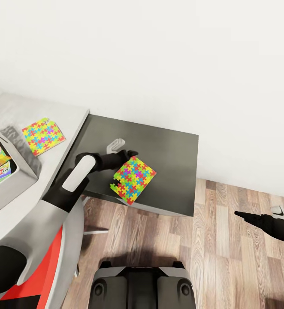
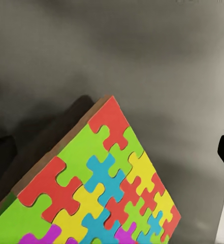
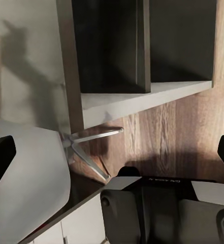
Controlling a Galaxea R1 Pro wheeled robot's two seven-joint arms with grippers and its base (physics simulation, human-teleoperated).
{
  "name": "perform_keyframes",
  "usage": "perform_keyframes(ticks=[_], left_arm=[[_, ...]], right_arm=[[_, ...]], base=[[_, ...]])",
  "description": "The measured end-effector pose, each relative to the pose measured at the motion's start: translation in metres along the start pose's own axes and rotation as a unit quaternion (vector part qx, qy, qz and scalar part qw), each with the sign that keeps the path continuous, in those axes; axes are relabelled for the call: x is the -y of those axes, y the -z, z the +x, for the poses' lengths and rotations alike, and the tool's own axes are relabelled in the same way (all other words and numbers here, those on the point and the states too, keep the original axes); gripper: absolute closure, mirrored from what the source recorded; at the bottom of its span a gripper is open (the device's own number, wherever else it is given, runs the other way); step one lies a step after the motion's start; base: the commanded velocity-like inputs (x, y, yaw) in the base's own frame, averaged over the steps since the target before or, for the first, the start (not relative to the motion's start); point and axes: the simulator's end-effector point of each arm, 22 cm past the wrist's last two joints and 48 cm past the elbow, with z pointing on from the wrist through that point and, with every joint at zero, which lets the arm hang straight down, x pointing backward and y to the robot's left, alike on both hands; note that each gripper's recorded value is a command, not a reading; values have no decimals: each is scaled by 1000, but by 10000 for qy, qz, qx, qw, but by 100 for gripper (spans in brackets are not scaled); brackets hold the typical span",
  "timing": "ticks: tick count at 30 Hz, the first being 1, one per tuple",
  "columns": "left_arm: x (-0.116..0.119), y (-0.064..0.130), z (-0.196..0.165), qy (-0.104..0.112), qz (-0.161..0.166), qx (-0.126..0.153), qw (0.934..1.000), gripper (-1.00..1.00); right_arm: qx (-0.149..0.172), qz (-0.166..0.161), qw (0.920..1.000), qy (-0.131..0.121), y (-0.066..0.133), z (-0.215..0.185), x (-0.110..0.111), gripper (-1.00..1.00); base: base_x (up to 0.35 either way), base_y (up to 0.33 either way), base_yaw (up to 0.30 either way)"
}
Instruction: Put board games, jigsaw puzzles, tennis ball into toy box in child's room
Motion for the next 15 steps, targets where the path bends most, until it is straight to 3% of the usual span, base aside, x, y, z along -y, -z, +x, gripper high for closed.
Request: perform_keyframes(ticks=[5,6,11,15], left_arm=[[-13,7,-15,202,-41,125,9997,-100],[-18,11,-22,132,-147,187,9996,-100],[-23,22,-37,176,-243,291,9991,-100],[-36,37,-50,184,-543,330,9978,-100]], right_arm=[[1,-2,10000,0,0,0,0,-100],[-2,-1,10000,-2,0,0,0,-100],[-3,-1,10000,-4,0,0,0,-100],[-3,-2,10000,-4,0,0,0,-100]], base=[[-2,-1,0],[-1,0,0],[0,0,0],[0,0,0]])
